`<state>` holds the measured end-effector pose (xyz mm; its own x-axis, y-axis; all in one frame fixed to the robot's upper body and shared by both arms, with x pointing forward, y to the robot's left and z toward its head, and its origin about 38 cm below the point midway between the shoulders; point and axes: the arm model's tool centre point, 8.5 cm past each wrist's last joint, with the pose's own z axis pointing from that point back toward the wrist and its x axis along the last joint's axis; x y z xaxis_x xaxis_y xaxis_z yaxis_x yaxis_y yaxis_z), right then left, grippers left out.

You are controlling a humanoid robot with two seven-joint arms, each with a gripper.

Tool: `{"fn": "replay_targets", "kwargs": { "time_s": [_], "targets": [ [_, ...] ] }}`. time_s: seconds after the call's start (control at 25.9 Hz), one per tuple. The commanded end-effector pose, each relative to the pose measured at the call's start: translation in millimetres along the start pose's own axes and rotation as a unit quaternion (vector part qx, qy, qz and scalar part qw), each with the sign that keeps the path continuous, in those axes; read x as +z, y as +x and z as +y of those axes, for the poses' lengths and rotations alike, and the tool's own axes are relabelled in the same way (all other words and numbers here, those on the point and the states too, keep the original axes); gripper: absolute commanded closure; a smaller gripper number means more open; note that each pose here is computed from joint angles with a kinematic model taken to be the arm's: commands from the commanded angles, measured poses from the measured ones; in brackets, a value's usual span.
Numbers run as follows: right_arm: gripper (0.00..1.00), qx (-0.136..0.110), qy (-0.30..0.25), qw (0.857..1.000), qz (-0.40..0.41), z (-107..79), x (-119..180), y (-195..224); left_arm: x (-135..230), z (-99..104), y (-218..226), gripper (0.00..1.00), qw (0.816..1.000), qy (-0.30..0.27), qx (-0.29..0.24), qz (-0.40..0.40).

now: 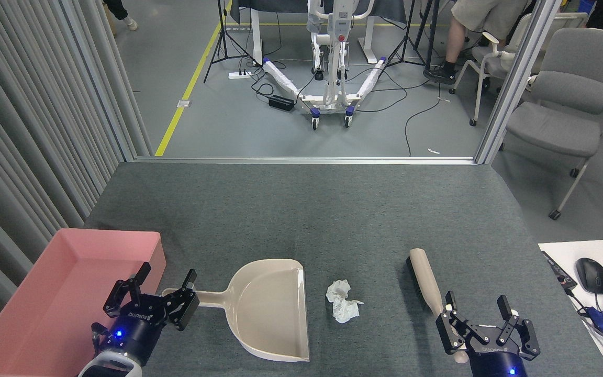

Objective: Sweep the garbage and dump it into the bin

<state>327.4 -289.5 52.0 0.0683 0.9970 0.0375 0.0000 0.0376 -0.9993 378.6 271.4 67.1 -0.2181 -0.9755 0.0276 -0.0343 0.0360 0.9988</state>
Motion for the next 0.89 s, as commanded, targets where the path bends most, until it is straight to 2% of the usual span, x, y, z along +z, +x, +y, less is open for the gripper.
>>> {"fn": "replay_targets", "kwargs": {
  "time_s": [0.0,0.54,0.7,0.85],
  "targets": [
    [0.02,-0.003,0.003,1.0,-0.002,0.6,0.0,2.7,0.1,-0.6,0.1,0.01,1.0,0.0,0.002,0.002],
    [0.02,-0.016,0.004,1.0,-0.003,2.0,0.8,5.8,0.1,2.1,-4.9,0.0,1.0,0.0,-0.002,0.002],
    [0.02,-0.047,0.006,0.999,-0.003,2.3,0.5,8.9,0.9,2.3,-6.0,0.01,1.0,0.0,-0.005,0.001],
    [0.02,-0.048,0.006,0.999,-0.011,1.8,0.5,10.6,1.7,1.9,-6.1,0.01,1.0,-0.002,-0.007,-0.004]
  ]
}}
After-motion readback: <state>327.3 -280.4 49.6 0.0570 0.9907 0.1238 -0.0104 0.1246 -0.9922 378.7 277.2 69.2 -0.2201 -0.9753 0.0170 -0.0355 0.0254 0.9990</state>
